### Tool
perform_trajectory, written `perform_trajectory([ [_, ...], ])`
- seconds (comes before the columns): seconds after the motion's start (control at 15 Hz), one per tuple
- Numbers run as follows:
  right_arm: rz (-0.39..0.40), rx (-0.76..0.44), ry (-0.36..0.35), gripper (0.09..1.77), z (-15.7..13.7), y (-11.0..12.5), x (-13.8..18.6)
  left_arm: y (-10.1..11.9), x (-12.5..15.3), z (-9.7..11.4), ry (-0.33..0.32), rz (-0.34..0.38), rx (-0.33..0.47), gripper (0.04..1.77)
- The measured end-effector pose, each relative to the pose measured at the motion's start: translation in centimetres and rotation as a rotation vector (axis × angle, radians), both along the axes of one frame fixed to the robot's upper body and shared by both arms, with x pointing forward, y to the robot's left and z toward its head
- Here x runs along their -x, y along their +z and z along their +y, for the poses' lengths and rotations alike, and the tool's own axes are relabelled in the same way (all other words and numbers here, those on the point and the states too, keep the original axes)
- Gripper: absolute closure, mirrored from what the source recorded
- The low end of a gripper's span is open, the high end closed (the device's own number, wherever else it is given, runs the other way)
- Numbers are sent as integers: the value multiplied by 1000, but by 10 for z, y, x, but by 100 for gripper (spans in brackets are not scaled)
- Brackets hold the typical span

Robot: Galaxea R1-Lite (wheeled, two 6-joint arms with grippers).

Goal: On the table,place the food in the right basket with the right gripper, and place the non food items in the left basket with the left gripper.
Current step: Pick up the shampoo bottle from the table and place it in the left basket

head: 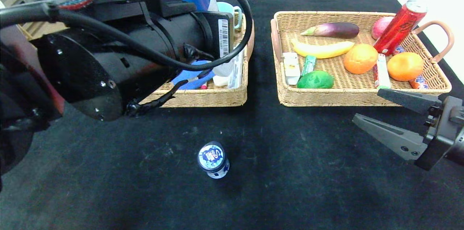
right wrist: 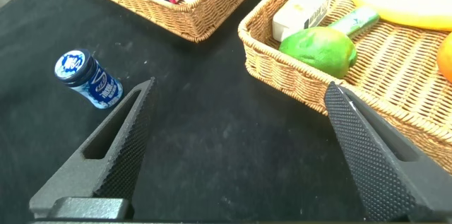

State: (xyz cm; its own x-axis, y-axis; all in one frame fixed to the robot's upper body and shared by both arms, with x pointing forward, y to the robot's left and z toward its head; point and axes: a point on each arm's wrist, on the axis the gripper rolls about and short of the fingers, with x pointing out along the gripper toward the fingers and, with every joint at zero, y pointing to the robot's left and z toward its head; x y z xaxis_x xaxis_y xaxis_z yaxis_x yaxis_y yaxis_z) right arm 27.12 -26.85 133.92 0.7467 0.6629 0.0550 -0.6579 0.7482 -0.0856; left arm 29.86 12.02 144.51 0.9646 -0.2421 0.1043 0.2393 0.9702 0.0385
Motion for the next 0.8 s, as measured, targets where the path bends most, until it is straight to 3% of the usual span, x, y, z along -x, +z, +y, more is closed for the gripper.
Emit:
perform_trajectory([
  [0.4, 0, 0, -1, 15, 0, 0, 0, 7, -20, 29, 134, 58, -59, 120],
  [0.8, -3, 0, -2, 15, 0, 1, 0, 1, -45, 37, 274, 135, -126, 120],
])
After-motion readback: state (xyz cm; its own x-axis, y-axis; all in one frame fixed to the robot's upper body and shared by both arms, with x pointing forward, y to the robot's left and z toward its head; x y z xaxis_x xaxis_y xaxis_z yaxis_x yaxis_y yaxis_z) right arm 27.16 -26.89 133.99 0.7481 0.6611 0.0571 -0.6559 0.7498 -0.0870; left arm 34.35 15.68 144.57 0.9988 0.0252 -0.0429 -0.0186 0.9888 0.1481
